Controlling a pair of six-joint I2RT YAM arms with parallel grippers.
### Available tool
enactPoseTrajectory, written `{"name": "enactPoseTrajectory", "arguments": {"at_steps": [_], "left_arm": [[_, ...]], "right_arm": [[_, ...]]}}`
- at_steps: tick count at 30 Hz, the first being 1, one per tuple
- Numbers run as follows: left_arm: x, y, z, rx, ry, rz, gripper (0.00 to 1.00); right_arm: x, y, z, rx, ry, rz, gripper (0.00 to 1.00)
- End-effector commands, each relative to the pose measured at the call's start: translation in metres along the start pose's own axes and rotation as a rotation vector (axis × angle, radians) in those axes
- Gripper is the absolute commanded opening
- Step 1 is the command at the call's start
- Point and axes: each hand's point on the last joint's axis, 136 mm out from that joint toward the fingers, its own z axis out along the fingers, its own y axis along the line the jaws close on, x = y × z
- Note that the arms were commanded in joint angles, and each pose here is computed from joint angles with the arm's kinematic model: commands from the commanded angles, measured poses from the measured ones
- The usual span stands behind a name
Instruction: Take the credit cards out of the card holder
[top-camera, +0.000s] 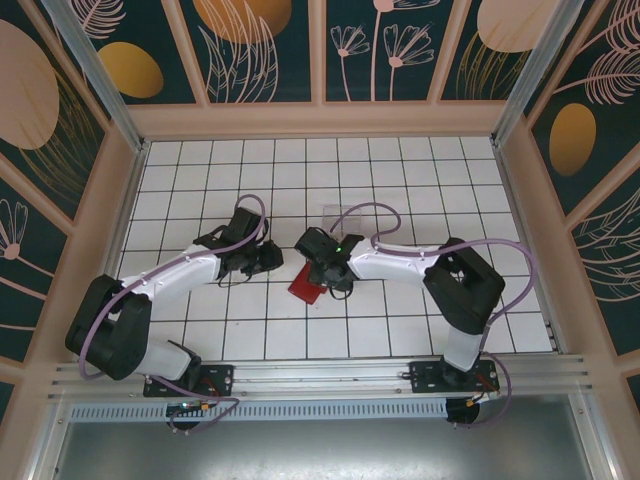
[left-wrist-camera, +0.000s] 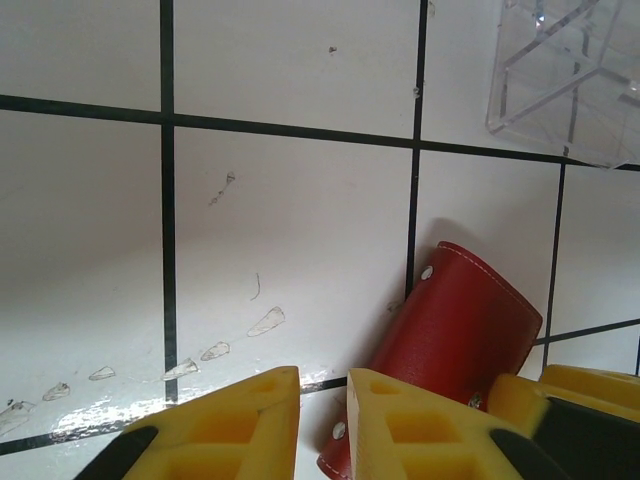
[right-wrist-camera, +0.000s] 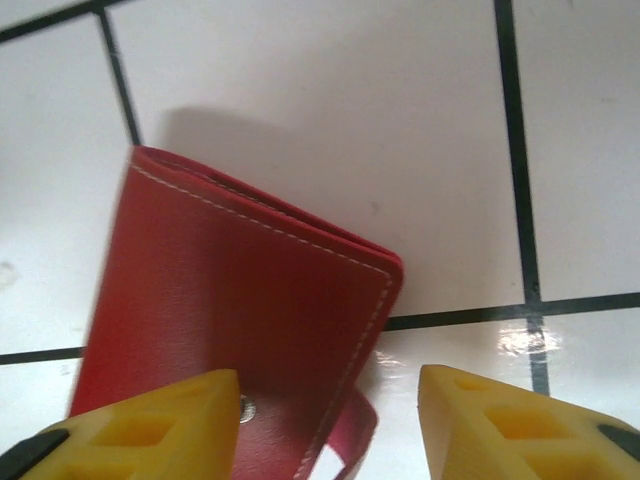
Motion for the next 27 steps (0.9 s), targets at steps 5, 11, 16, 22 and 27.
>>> {"name": "enactPoseTrajectory", "arguments": {"at_steps": [5, 11, 16, 22, 27], "left_arm": [[-0.003, -0.003, -0.003, -0.015, 0.0, 0.028, 0.22], [-0.003, -0.002, -0.003, -0.015, -0.003, 0.023, 0.22], [-0.004, -0.004, -0.005, -0.012, -0.009, 0.02, 0.22], [0.0, -0.005, -0.005, -0.011, -0.001, 0.034, 0.24], [0.006, -0.011, -0.003, -0.002, 0.017, 0.062, 0.29]], "right_arm": [[0.003, -0.009, -0.014, 0.022, -0.001, 0.038, 0.39], [0.005, -0.013, -0.015, 0.008, -0.012, 0.049, 0.23], [0.006, -0.011, -0.012, -0.004, -0.006, 0.05, 0.16], [-0.003, -0.002, -0.017, -0.052, -0.049, 0.035, 0.05], [-0.02, 0.016, -0.033, -0.142, -0.131, 0.002, 0.0]]}}
